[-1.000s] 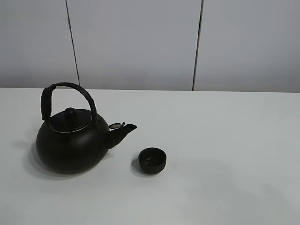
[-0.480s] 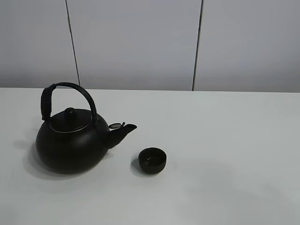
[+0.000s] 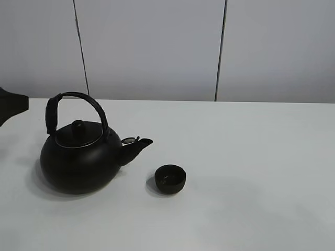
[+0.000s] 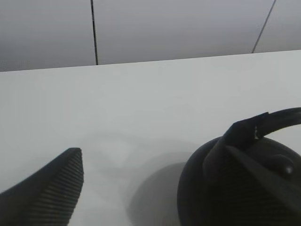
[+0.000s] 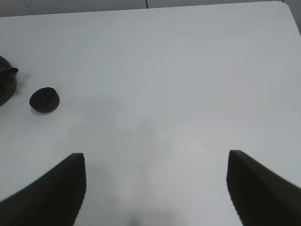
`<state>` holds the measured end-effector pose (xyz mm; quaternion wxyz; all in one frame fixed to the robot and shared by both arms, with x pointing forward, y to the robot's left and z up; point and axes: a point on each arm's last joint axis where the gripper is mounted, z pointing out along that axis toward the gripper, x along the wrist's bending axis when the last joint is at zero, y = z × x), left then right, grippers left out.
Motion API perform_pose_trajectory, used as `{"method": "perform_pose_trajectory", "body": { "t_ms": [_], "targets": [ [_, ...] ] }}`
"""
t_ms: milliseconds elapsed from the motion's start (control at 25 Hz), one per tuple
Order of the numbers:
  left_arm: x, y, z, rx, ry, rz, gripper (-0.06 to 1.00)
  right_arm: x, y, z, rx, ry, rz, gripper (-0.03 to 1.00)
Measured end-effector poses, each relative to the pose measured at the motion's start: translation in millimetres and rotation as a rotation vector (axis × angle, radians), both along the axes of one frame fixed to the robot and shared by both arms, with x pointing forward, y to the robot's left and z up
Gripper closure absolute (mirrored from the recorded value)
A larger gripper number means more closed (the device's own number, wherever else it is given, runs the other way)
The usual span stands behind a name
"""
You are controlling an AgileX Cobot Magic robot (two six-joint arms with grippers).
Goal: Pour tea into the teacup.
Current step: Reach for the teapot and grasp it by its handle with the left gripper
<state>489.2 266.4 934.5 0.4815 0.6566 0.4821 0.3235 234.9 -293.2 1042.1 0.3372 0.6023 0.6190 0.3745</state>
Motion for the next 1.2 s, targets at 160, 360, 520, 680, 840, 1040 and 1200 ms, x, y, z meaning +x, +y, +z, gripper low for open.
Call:
{"method": "perform_pose_trajectory", "body": {
  "t_ms": [160, 360, 520, 680, 840, 1040, 1200],
  "targets": [
    [3, -4, -9, -0.019, -0.01, -0.046, 0.38, 0, 0, 0, 0.0, -0.001, 0.0, 0.4],
    [1, -10, -11, -0.006, -0.024, -0.118, 0.38, 0, 0, 0, 0.0, -0.001, 0.0, 0.4],
    [1, -12, -11, 0.008, -0.04, -0.152, 0.39, 0, 0, 0, 0.0, -0.001, 0.0, 0.4],
    [2, -14, -20, -0.006, -0.032, -0.177, 0.41, 0, 0, 0, 0.0, -0.001, 0.0, 0.4],
    [6, -15, -29, -0.02, -0.02, -0.184, 0.42, 0, 0, 0, 0.0, -0.002, 0.0, 0.4],
    [14, -17, -28, -0.029, -0.045, -0.19, 0.42, 0, 0, 0, 0.0, -0.001, 0.0, 0.4],
    [20, -18, -26, -0.028, -0.063, -0.195, 0.43, 0, 0, 0, 0.0, -0.001, 0.0, 0.4]
  ]
}}
